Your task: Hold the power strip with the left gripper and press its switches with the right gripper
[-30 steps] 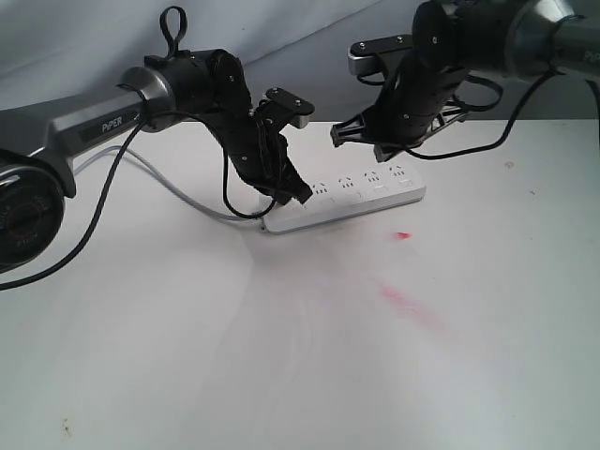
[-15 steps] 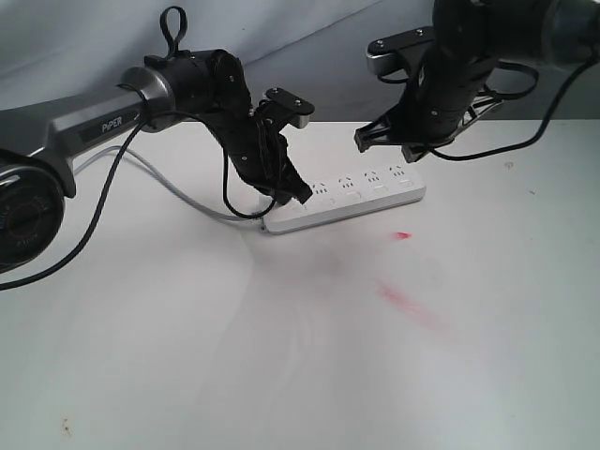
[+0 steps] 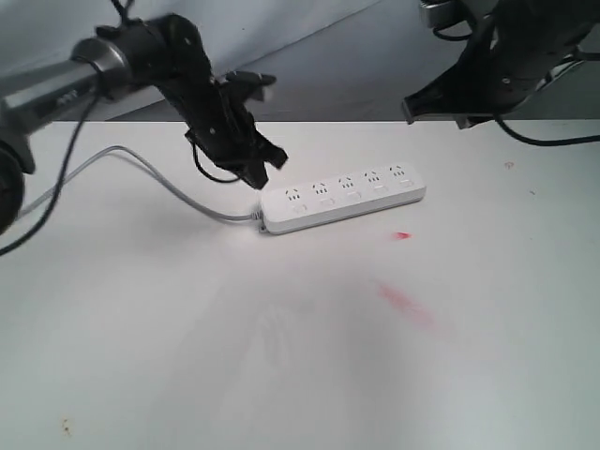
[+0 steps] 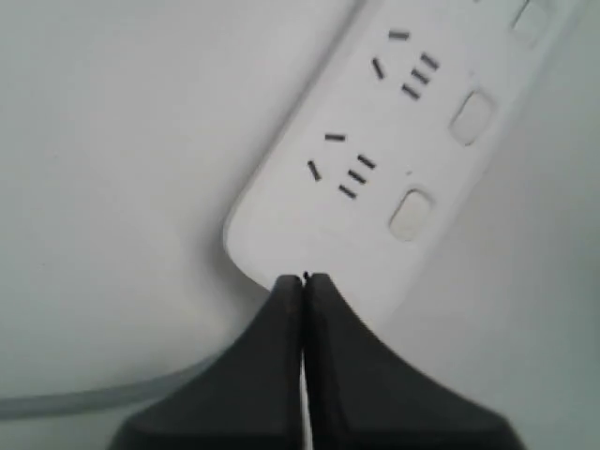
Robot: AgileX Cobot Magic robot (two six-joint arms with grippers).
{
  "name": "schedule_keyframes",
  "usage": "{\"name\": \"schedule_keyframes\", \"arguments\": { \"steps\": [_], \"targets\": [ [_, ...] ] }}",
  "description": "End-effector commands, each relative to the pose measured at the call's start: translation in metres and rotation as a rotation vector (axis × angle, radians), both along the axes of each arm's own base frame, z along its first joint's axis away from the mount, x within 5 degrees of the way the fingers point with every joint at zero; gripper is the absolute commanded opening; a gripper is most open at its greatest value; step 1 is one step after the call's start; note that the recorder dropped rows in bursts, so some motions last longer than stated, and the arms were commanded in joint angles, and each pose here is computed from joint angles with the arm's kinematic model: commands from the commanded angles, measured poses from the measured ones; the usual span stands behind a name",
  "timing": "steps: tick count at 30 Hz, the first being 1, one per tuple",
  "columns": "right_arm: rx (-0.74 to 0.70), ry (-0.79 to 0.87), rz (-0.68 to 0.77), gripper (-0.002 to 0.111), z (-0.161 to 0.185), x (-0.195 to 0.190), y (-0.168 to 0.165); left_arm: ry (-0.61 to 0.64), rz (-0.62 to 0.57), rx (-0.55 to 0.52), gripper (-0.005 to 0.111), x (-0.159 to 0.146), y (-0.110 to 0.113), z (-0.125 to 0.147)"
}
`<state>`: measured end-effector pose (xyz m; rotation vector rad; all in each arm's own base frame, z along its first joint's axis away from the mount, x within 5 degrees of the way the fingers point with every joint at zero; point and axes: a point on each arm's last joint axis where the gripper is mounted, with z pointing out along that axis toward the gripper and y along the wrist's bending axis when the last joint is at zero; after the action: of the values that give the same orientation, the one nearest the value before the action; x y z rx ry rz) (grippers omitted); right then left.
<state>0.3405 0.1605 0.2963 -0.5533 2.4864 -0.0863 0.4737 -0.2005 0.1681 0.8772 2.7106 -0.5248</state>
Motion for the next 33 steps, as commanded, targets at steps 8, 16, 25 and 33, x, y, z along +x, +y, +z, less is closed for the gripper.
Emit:
{"name": "schedule_keyframes", "arguments": {
  "steps": [8, 16, 25, 33],
  "targets": [
    [0.109, -0.167, -0.094, 0.0, 0.063, -0.086, -0.068, -0.174, 0.047, -0.446, 0.0, -0.031, 0.055, 0.171],
    [0.206, -0.275, -0.113, 0.0, 0.1, -0.164, -0.101, -0.295, -0.004, -0.431, 0.0, -0.107, 0.071, 0.241],
    [0.298, -0.39, -0.129, 0.0, 0.106, -0.257, -0.142, -0.452, 0.061, -0.346, 0.0, -0.252, 0.108, 0.262],
    [0.49, -0.444, -0.076, 0.0, 0.083, -0.327, -0.16, -1.058, 0.256, -0.585, 0.0, -0.419, 0.152, 0.281]
  ]
}}
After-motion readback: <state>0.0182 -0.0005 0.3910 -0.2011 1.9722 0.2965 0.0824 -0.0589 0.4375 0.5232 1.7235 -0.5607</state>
